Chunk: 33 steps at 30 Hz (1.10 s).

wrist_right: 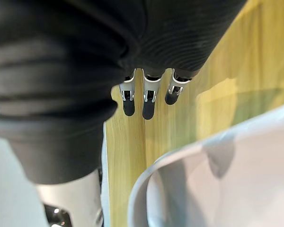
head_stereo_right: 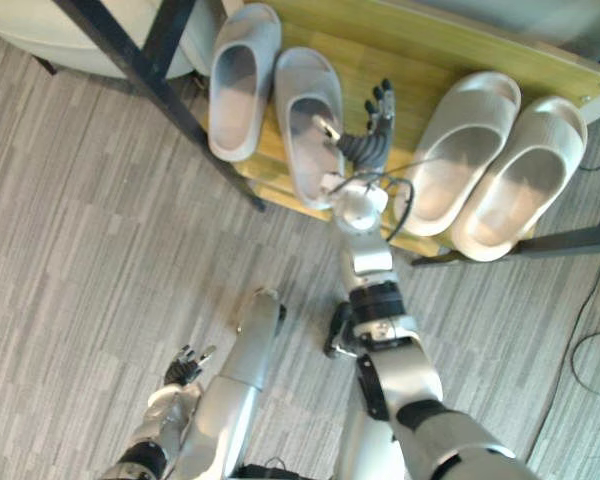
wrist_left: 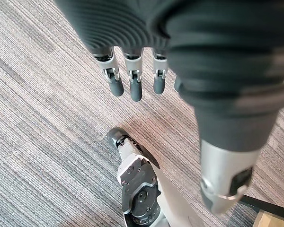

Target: Organize the slippers on the shoe rack

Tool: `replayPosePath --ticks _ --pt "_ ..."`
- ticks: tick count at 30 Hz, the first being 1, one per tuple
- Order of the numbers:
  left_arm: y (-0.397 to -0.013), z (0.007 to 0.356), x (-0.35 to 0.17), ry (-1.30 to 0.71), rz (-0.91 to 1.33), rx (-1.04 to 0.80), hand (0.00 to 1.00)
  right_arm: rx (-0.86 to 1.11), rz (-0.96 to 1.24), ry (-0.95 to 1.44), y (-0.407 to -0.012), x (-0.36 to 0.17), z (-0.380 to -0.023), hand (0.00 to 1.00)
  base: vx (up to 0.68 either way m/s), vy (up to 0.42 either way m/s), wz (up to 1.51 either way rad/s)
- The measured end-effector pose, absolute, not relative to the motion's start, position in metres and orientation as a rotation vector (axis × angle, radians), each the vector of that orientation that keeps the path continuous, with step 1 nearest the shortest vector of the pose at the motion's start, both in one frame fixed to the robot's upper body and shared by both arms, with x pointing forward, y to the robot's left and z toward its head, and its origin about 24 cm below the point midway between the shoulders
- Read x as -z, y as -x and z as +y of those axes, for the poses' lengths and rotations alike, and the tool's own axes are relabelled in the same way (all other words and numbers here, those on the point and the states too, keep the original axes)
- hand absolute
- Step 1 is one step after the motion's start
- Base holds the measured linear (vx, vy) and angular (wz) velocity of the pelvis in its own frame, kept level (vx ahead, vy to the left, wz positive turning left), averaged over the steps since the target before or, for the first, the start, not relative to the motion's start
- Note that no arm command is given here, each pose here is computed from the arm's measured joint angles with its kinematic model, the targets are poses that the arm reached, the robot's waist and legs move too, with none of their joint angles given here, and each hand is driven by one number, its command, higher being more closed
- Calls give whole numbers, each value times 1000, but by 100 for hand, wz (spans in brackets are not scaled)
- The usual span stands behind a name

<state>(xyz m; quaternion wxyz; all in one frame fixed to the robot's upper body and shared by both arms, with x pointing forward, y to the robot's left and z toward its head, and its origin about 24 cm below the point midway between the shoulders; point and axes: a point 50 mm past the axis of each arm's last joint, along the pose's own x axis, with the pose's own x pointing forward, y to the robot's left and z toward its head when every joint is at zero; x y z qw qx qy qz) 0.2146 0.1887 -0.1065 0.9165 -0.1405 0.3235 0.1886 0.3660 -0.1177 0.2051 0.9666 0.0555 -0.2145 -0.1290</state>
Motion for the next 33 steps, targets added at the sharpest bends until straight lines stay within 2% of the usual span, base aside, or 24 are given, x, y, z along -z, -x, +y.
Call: replayPosePath --ticks 5,8,22,33 --pt "-216 194 105 313 663 -419 0 261 -322 -119 -354 -161 -112 0 6 36 -3" --pt "-216 196 105 325 660 -435 0 233 -321 -100 -347 -152 -110 0 -6 50 -4" --pt "-218 199 105 361 656 -471 0 171 -279 -78 -339 -130 -106 0 7 33 -1" --pt "-220 199 104 364 655 -471 0 50 -246 -162 -337 -128 -78 0 3 25 0"
